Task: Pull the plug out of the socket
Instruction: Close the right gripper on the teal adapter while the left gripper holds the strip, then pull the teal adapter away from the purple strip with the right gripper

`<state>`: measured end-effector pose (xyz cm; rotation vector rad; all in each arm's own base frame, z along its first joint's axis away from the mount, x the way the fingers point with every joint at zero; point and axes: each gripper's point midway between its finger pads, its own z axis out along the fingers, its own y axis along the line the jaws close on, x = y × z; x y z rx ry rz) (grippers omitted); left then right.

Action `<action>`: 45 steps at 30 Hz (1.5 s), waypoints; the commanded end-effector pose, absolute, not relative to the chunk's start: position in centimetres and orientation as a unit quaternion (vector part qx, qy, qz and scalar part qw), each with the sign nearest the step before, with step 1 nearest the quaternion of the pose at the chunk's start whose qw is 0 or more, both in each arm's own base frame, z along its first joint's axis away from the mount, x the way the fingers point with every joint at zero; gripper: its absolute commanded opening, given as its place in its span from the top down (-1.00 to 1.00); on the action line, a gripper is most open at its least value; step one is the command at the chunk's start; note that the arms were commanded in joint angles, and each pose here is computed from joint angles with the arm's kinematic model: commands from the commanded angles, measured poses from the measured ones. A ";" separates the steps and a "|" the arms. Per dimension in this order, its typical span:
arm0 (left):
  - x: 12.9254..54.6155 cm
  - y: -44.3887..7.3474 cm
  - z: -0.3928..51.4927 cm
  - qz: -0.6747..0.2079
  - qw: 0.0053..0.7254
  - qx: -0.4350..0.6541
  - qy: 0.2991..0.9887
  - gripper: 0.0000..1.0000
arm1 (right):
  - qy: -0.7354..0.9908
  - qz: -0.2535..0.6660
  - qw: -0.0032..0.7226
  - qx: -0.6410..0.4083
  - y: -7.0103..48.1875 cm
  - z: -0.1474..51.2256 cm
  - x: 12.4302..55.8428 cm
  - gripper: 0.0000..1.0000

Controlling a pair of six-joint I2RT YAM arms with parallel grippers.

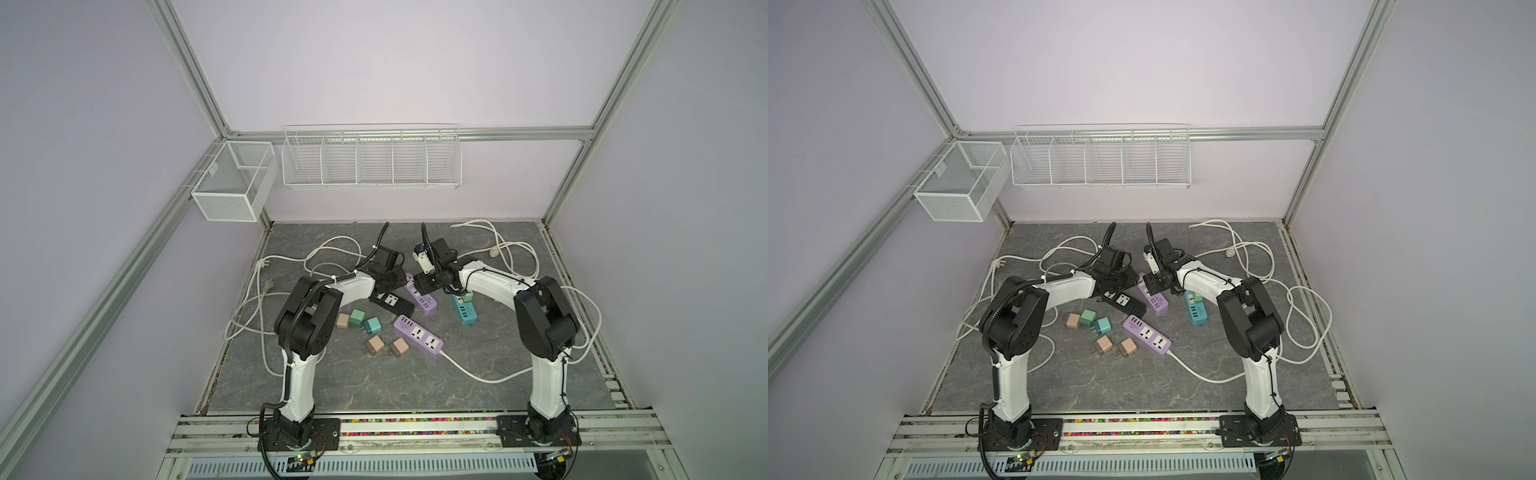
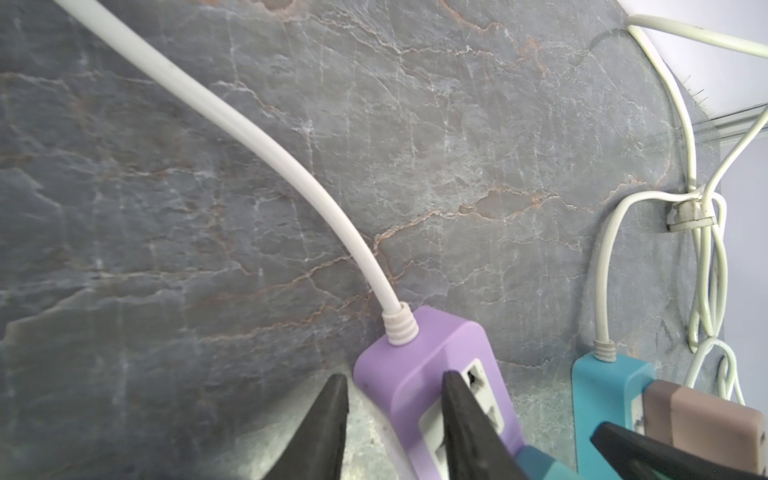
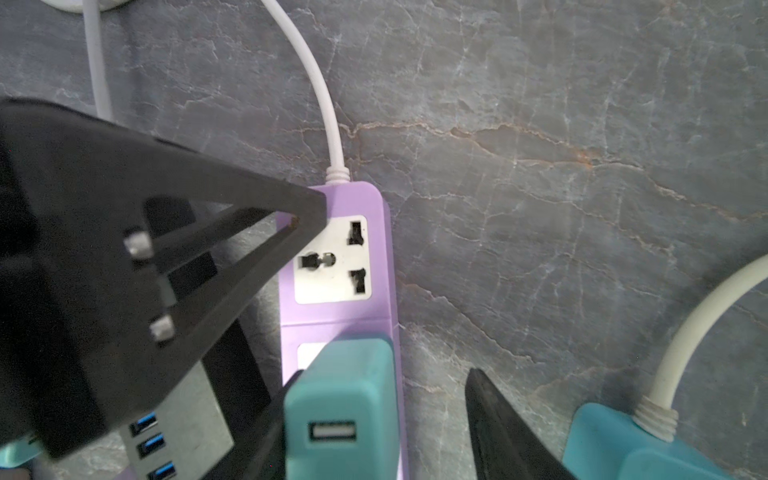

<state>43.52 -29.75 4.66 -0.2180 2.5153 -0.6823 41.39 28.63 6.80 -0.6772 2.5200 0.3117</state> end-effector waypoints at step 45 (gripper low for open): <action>38.8 -26.0 -2.0 -0.178 0.188 -0.091 0.962 0.30 | 0.911 0.088 0.280 -0.290 29.5 8.1 41.0 0.62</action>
